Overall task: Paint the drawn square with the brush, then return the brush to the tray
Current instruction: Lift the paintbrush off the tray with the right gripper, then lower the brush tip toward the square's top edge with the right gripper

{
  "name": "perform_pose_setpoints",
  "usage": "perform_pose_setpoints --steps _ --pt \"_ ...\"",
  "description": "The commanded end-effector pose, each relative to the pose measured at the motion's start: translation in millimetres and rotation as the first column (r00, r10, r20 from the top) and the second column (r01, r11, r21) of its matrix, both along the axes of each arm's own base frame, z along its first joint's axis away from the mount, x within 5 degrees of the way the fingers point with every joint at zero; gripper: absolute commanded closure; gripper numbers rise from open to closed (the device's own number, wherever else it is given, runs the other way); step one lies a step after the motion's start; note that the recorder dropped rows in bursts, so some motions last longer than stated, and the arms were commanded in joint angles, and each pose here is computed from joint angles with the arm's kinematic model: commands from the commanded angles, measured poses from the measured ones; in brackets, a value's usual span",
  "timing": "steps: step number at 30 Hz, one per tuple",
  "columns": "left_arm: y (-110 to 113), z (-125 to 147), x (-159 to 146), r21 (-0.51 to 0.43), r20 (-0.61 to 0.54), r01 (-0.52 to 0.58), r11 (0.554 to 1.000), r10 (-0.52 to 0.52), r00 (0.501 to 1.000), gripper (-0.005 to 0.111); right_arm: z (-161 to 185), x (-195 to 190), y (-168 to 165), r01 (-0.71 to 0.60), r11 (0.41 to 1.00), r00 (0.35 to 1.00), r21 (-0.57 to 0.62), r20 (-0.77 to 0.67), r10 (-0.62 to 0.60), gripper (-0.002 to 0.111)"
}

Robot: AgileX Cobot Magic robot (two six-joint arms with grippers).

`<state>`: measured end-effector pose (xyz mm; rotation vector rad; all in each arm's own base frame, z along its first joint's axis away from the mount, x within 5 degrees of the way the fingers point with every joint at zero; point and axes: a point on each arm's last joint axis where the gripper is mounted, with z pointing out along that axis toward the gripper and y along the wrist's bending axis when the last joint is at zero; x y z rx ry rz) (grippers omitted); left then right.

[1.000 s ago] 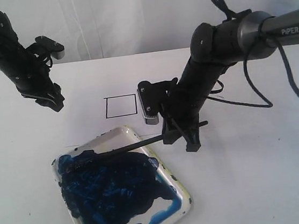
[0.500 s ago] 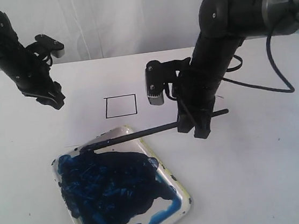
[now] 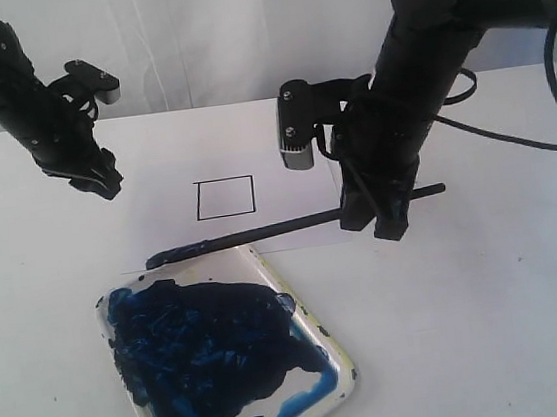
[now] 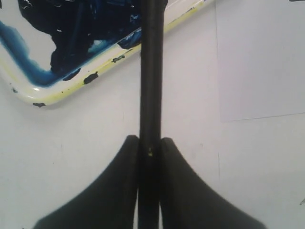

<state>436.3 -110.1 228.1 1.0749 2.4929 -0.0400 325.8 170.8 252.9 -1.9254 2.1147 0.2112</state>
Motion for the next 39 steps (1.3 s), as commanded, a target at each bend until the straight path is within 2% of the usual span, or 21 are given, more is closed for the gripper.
perform_pose_setpoints --steps 1,9,14,16,21,23,28,34,36,39 --pt "-3.1 2.3 -3.1 -0.016 -0.025 -0.007 1.000 0.007 1.000 0.048 4.0 2.8 -6.7 0.020 1.000 1.000 0.007 0.016 -0.021 0.108" --pt "-3.9 2.9 -1.8 -0.049 -0.025 -0.069 0.996 0.067 0.997 0.050 5.5 22.1 -46.5 0.198 0.978 0.980 0.065 -0.002 -0.198 0.108" --pt "-4.2 4.2 0.9 -0.059 0.006 -0.076 0.995 0.077 0.997 0.068 9.1 30.8 -55.2 0.281 0.946 0.959 0.164 -0.004 -0.284 0.108" --pt "-4.6 4.5 1.6 -0.066 0.012 -0.078 0.995 0.079 0.997 0.065 9.7 33.0 -57.1 0.293 0.940 0.954 0.177 0.007 -0.298 0.108" --pt "-4.5 4.0 0.3 -0.059 0.000 -0.071 0.996 0.071 0.997 0.038 12.0 40.6 -57.2 0.372 0.902 0.920 0.220 0.045 -0.390 0.108" --pt "-4.5 4.2 0.8 -0.059 0.006 -0.067 0.996 0.068 0.998 0.037 11.8 42.6 -57.3 0.423 0.875 0.897 0.236 0.031 -0.442 0.108" --pt "-6.0 4.3 5.1 -0.065 0.056 -0.038 0.997 0.041 0.998 0.047 8.4 52.9 -54.6 0.467 0.854 0.879 0.228 -0.013 -0.477 0.108" --pt "-8.2 -4.1 12.0 -0.021 0.033 0.049 0.999 -0.048 0.998 0.038 4.1 71.1 -51.0 0.502 0.834 0.860 0.229 -0.026 -0.510 0.108" --pt "-9.9 -8.2 18.7 -0.009 0.037 0.078 0.997 -0.077 0.996 0.038 3.1 78.2 -51.1 0.550 0.806 0.831 0.219 -0.042 -0.555 0.108" --pt "-12.7 -14.1 28.6 0.006 0.053 0.124 0.992 -0.124 0.991 0.038 1.3 84.1 -50.1 0.560 0.804 0.826 0.198 -0.060 -0.561 0.108"
